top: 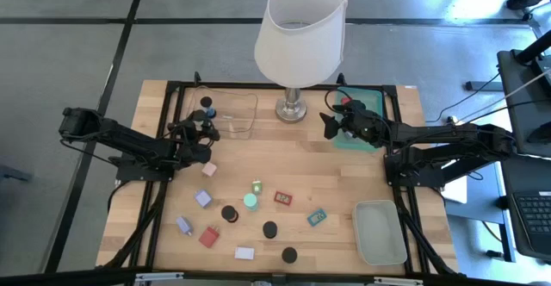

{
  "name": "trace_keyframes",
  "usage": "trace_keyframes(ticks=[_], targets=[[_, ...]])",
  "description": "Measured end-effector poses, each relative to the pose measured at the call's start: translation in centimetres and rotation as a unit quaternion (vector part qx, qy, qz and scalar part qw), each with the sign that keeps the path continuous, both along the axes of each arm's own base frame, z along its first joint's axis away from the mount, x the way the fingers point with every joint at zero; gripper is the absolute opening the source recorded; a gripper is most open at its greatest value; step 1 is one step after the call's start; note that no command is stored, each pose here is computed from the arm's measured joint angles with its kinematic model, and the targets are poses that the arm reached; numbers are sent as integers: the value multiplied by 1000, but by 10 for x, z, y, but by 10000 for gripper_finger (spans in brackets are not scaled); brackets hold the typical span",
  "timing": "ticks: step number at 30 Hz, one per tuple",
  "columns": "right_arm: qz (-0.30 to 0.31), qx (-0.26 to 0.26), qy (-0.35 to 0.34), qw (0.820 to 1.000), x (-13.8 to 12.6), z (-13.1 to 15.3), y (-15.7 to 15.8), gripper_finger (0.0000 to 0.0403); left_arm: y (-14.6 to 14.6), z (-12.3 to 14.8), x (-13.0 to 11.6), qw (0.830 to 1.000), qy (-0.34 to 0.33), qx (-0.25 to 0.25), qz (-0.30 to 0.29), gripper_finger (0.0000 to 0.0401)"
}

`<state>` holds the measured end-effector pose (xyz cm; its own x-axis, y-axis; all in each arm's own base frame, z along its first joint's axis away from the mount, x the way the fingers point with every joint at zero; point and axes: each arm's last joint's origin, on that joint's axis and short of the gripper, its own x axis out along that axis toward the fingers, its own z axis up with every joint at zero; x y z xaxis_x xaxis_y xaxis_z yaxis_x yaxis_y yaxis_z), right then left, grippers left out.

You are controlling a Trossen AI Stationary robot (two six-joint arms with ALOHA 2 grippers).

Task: Pick & Place Office items
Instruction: Put the light blue hourglass into the transparent bin

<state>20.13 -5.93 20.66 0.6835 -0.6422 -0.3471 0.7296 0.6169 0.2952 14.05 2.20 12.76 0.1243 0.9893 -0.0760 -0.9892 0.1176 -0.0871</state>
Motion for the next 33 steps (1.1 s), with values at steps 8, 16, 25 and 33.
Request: trace_keyframes(ticks=[8,16,25,33], targets=[[0,0,0,1000,0,0,0,327,0,-3,-3,1000,8,-8,-4,215],[0,0,0,1000,0,0,0,327,0,-5,-3,1000,19,-16,-11,215],[0,0,0,1000,0,0,0,327,5,-9,-3,1000,22,-13,13,215],[0,0,0,1000,0,0,0,327,6,-9,-3,999,27,-16,12,232]])
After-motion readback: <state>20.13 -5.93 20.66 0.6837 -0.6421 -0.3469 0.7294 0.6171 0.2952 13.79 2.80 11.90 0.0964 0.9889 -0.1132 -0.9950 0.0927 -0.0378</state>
